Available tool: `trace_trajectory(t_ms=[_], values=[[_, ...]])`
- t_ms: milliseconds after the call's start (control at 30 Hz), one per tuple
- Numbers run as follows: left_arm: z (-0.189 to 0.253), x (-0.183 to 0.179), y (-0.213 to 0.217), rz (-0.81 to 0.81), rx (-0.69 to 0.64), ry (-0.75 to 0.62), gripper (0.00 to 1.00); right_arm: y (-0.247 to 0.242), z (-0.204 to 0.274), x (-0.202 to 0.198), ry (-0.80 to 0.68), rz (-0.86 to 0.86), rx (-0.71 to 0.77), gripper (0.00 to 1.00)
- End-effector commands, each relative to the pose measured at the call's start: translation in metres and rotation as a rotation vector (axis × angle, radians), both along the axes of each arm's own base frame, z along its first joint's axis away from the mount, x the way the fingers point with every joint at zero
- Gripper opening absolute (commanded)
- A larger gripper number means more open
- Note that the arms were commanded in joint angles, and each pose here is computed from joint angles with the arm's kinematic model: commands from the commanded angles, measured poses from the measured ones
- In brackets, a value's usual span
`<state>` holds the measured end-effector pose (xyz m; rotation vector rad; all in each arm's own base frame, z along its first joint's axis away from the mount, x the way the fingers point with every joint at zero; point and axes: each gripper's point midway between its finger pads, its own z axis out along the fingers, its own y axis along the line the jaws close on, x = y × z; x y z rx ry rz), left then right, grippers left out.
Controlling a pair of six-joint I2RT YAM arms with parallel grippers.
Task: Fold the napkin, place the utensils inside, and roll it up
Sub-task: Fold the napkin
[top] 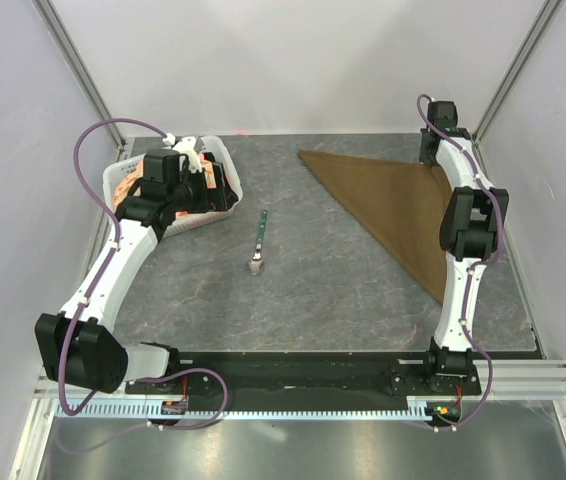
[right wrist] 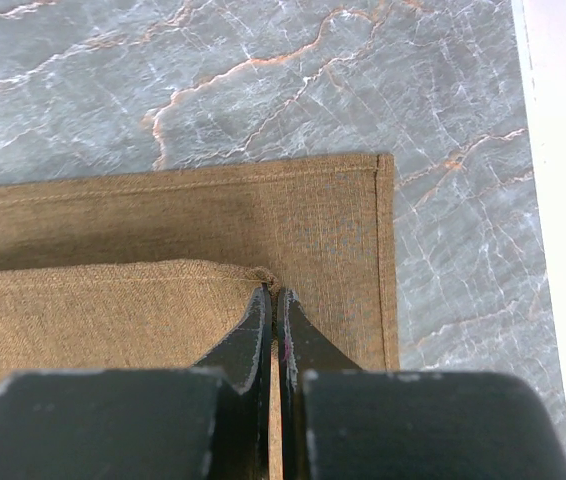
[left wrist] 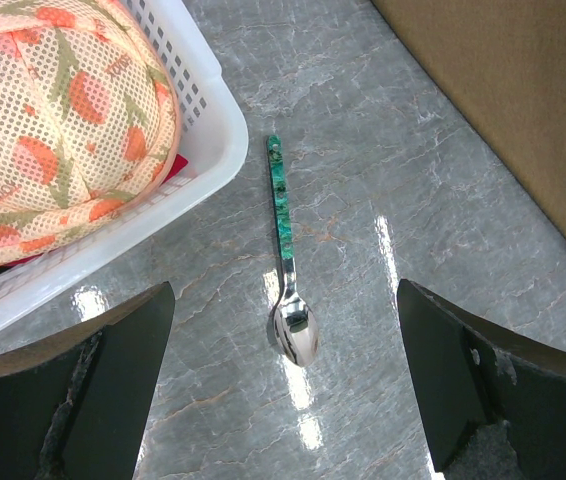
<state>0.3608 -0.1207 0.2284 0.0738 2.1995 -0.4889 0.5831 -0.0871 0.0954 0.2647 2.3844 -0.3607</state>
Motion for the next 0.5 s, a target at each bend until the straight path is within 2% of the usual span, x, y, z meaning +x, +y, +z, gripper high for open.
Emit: trace_trajectory(t_ms=[0,467], values=[[0.011,0.005,-0.003,-0.005,-0.032,-0.038,1.0,-0.012,0.012,0.012,-0.041,-0.028,-0.023,0.0],[0.007,0.006,-0.003,-0.006,-0.029,-0.029,1.0,-0.028,0.018,0.017,-0.078,-0.066,-0.015,0.0]])
